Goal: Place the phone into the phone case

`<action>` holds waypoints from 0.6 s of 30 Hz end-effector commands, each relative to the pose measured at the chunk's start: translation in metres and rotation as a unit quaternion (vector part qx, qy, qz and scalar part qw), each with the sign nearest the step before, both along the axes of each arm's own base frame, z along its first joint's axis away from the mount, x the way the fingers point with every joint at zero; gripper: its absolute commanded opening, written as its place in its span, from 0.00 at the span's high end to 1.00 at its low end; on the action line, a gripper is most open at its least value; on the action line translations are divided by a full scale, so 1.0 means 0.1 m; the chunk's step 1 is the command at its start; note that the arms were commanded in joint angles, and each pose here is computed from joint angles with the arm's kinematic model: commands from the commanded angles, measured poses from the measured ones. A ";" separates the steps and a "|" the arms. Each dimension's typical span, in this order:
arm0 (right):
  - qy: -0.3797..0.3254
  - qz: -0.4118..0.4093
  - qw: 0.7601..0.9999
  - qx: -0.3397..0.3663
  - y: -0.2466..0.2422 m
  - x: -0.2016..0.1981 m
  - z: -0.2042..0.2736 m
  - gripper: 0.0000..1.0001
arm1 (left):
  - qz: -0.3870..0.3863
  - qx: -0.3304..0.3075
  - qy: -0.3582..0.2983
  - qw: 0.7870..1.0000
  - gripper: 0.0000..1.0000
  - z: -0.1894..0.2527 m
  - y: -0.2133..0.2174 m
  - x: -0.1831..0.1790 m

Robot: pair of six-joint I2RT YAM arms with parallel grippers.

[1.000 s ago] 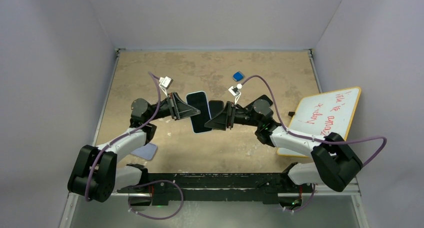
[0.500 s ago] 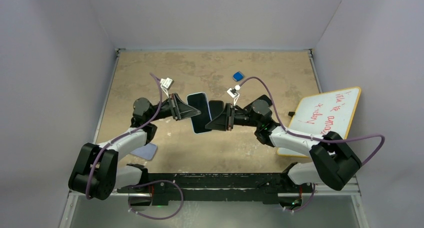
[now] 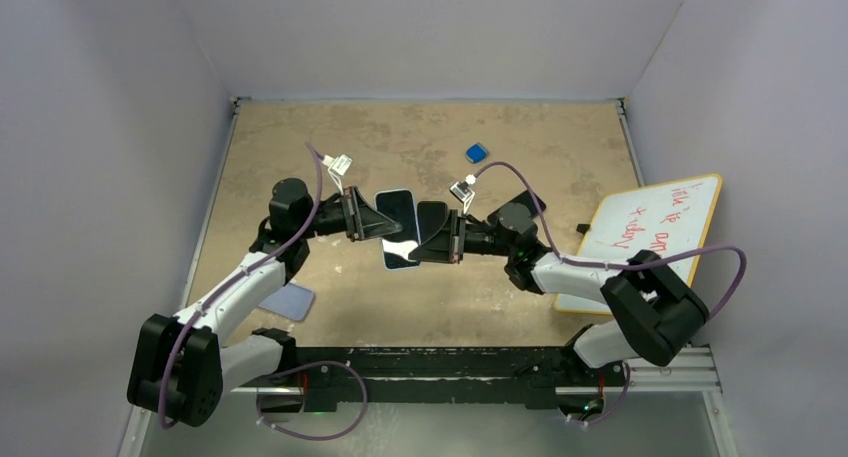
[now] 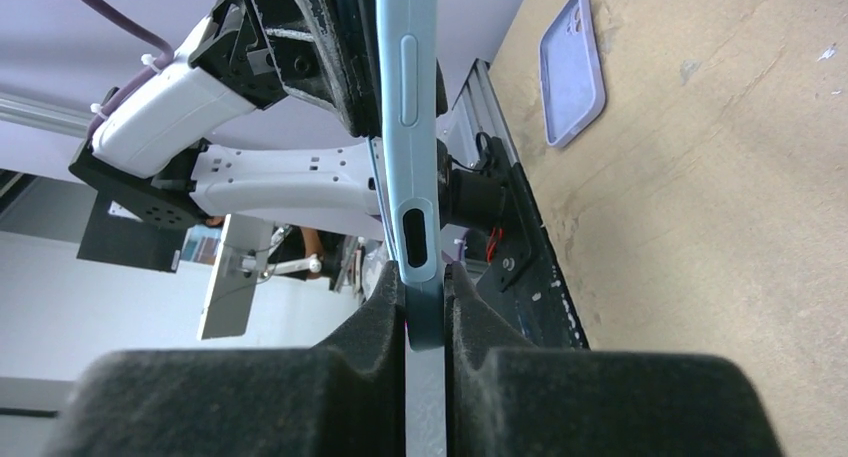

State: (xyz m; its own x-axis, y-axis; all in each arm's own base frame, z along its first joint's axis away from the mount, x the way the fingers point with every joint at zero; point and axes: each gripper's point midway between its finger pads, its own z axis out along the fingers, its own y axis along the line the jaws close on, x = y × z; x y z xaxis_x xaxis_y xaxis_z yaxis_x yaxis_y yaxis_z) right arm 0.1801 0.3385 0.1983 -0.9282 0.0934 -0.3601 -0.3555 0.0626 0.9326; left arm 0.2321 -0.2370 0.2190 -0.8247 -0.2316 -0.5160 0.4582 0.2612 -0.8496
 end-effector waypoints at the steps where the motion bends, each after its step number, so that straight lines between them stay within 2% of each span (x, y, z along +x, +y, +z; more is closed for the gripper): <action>1: -0.004 0.010 0.999 0.047 -0.02 -0.06 0.30 0.85 | -0.010 0.006 -0.095 0.995 1.00 0.10 0.01 0.06; 7: -0.063 -0.017 0.998 0.016 -0.06 0.00 0.33 0.54 | -0.039 -0.020 -0.108 0.993 1.00 0.26 -0.01 -0.06; 16: -0.149 -0.067 0.986 -0.022 -0.16 0.19 0.58 0.15 | -0.095 -0.053 -0.143 0.984 1.00 0.47 -0.04 -0.32; 18: -0.162 -0.073 0.983 -0.036 -0.17 0.23 0.63 0.11 | -0.109 -0.058 -0.142 0.982 1.00 0.48 -0.07 -0.38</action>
